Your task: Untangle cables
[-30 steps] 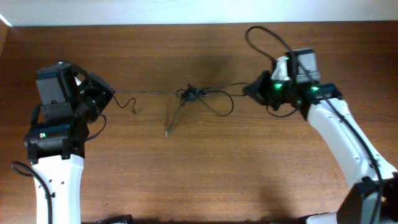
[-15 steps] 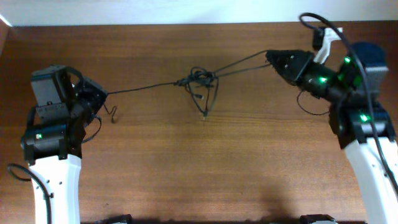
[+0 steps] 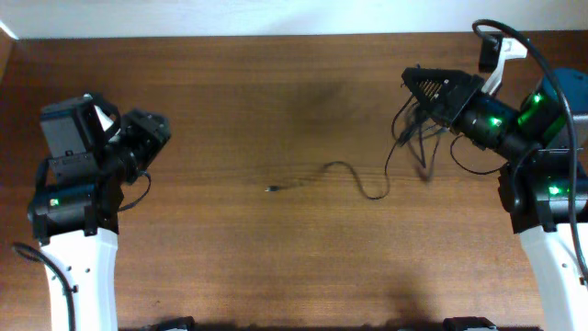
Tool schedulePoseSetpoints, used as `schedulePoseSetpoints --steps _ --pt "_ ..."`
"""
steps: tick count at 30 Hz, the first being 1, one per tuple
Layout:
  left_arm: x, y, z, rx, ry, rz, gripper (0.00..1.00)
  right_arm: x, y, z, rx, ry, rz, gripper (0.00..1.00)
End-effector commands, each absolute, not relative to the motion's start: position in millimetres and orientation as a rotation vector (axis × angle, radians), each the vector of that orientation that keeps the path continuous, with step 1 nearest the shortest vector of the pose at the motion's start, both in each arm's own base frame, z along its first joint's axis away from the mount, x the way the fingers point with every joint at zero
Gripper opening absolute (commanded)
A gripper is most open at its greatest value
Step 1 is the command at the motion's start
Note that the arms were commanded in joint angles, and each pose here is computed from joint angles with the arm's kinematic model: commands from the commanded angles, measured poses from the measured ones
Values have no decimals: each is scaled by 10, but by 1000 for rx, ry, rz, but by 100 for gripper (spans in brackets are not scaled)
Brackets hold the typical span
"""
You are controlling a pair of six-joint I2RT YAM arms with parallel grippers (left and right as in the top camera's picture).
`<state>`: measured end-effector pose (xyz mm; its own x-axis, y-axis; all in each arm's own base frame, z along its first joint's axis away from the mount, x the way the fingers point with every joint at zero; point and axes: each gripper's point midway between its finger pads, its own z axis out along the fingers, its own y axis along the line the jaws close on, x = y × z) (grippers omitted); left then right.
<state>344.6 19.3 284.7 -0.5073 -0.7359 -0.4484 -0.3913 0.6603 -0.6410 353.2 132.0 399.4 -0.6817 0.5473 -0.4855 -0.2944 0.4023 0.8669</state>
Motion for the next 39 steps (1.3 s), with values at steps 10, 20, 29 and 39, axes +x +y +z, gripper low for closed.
schedulePoseSetpoints --steps 10,20,29,39 --pt "3307 -623 3396 -418 2119 -1174 61 3144 2048 4543 -83 1738 1552 4" --pt "3310 -1226 3181 -223 2243 -1213 62 3286 2499 4211 -50 1847 1639 4" --pt "3389 -1816 2640 -26 2420 -1271 59 3332 2629 4194 -61 1841 1706 4" --pt "3532 -1924 2388 118 2429 -1245 60 3252 2681 4178 -101 1860 1735 4"
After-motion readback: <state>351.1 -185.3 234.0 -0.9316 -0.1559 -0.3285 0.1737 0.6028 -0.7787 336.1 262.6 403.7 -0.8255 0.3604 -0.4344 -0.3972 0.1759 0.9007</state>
